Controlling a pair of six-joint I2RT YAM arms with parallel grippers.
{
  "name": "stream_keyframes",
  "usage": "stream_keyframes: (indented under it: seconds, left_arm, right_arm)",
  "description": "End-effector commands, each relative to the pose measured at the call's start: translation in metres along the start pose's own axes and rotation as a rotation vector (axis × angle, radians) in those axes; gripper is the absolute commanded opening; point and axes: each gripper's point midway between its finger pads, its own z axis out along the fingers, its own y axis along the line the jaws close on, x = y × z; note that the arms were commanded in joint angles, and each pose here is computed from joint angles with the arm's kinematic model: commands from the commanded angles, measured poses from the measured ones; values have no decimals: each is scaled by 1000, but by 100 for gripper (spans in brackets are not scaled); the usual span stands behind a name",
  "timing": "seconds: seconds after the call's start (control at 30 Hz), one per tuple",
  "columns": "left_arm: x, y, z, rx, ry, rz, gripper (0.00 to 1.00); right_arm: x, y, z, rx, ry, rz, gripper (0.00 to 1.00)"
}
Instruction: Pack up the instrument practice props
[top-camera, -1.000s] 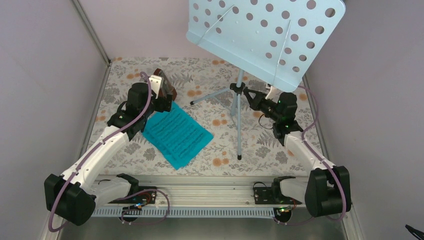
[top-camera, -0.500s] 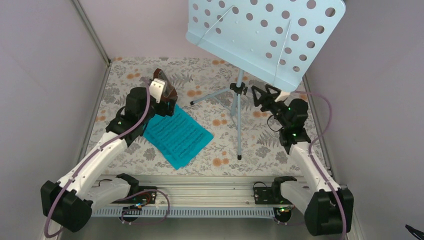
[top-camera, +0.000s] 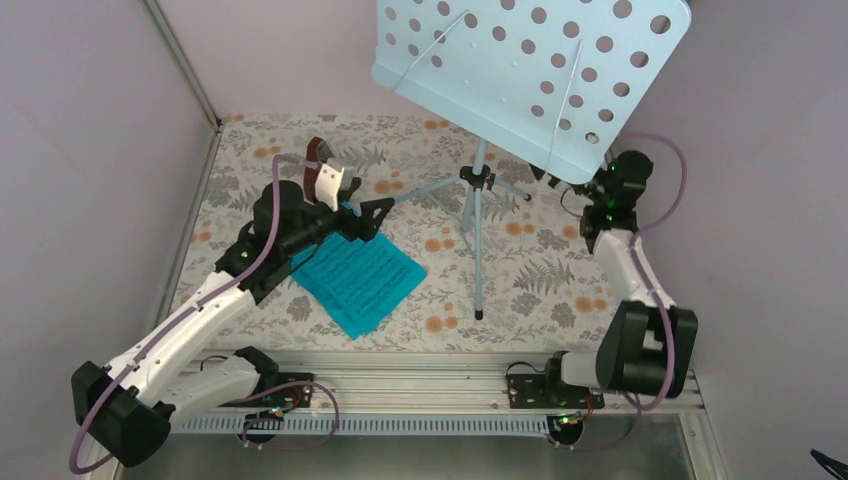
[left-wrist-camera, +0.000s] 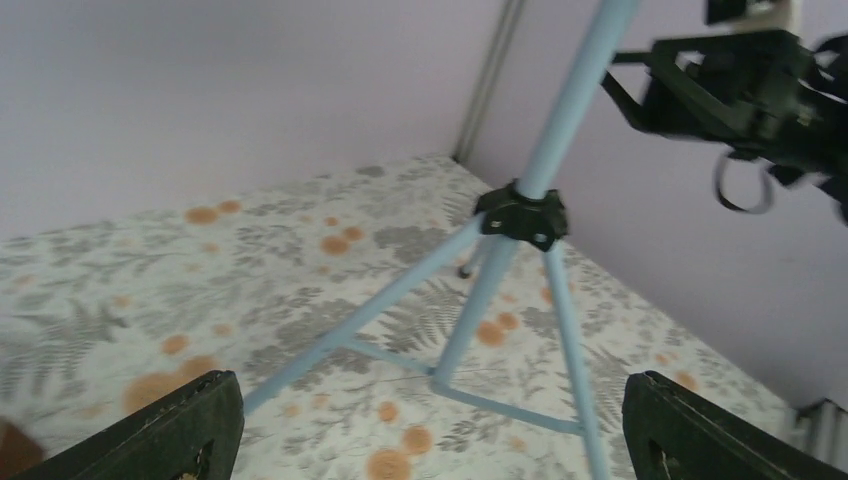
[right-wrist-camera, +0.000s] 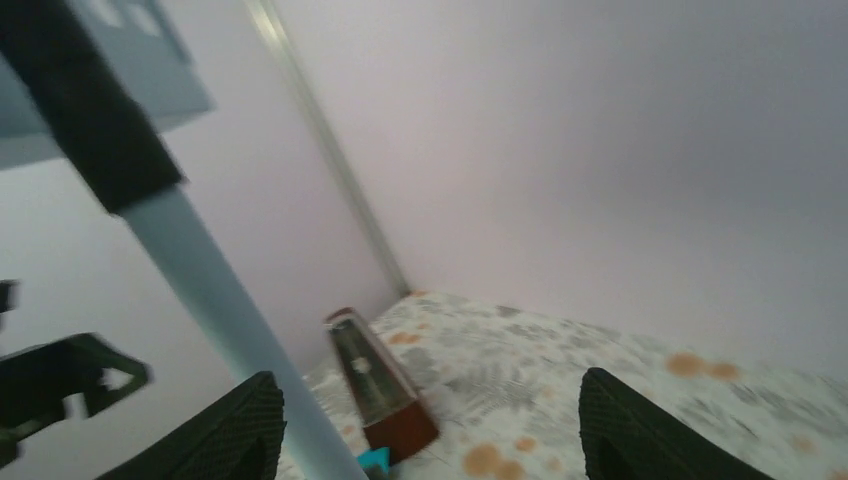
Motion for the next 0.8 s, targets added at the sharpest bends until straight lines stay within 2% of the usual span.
stream_keyframes:
  seconds: [0.0,0.33,0.67,0.77]
  left_arm:
    - [3,-35,10,182,-30,-111,93]
    - [33,-73,36,305,18,-171,88]
    - [60,-115,85,416,88,-220,84]
    - [68,-123,100,433,117,-234,83]
  right_arm:
    - [-13,53,14,-353,106,-106,69]
    - [-18,93,48,-609,218,-170,67]
    - [-39,101,68,-632,197,-215,60]
    - [-44,107,71,-645,202,-225,54]
